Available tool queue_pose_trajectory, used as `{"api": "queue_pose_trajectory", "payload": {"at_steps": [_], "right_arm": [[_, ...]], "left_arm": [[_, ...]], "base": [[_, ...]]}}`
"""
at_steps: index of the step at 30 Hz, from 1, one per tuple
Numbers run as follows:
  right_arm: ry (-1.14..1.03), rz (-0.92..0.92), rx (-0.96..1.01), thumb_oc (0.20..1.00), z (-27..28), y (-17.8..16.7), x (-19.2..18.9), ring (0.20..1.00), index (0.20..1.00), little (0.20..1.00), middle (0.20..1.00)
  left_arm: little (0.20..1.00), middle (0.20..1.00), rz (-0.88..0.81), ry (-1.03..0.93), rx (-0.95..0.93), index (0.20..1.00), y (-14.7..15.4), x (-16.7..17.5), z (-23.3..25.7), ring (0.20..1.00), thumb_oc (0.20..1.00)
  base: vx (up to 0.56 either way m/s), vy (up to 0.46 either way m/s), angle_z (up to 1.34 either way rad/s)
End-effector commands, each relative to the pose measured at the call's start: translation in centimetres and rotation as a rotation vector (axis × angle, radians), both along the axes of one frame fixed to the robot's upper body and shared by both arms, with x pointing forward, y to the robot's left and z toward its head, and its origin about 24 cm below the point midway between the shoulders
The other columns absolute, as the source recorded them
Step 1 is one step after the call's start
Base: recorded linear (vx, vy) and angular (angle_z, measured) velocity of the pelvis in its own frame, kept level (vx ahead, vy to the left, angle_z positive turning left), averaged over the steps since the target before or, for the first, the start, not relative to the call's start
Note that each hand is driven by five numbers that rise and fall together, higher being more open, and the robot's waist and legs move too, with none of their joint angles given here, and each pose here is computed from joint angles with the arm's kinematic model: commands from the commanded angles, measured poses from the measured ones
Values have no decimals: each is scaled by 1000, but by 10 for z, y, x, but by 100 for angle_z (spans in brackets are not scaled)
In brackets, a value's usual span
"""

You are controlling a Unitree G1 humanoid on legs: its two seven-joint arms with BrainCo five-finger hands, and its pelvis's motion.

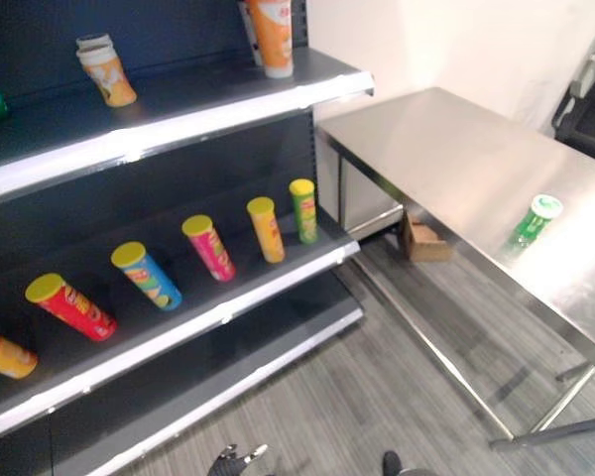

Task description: Put the goods on the table back onto the shelves and tidy them up.

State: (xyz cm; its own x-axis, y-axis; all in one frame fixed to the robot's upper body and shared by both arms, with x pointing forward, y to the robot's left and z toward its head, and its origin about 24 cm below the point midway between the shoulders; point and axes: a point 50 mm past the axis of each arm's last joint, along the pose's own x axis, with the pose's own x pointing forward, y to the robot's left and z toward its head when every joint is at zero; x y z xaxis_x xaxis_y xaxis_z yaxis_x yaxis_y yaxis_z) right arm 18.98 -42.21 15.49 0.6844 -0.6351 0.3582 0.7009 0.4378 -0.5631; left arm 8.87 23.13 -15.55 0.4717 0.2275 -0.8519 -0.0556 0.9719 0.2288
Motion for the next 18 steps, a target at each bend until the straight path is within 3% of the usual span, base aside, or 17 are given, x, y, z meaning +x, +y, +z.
{"api": "queue_pose_trajectory", "payload": {"at_steps": [1,9,18], "right_arm": [[-127,55,-46,1000,33,3,11,1000,1000,1000,1000],[-68,-39,0,1000,27,-18,15,1000,1000,1000,1000],[-16,-19,10,1000,17,-9,36,1000,1000,1000,1000]], "left_arm": [[1000,1000,3,-92,64,1000,30,23,17,1000,1000],[1000,1000,-87,-30,36,1000,13,16,8,1000,1000],[1000,1000,-54,-2,81,1000,28,11,10,1000,1000]], "base": [[35,-165,94],[42,11,49],[90,139,-3]]}}
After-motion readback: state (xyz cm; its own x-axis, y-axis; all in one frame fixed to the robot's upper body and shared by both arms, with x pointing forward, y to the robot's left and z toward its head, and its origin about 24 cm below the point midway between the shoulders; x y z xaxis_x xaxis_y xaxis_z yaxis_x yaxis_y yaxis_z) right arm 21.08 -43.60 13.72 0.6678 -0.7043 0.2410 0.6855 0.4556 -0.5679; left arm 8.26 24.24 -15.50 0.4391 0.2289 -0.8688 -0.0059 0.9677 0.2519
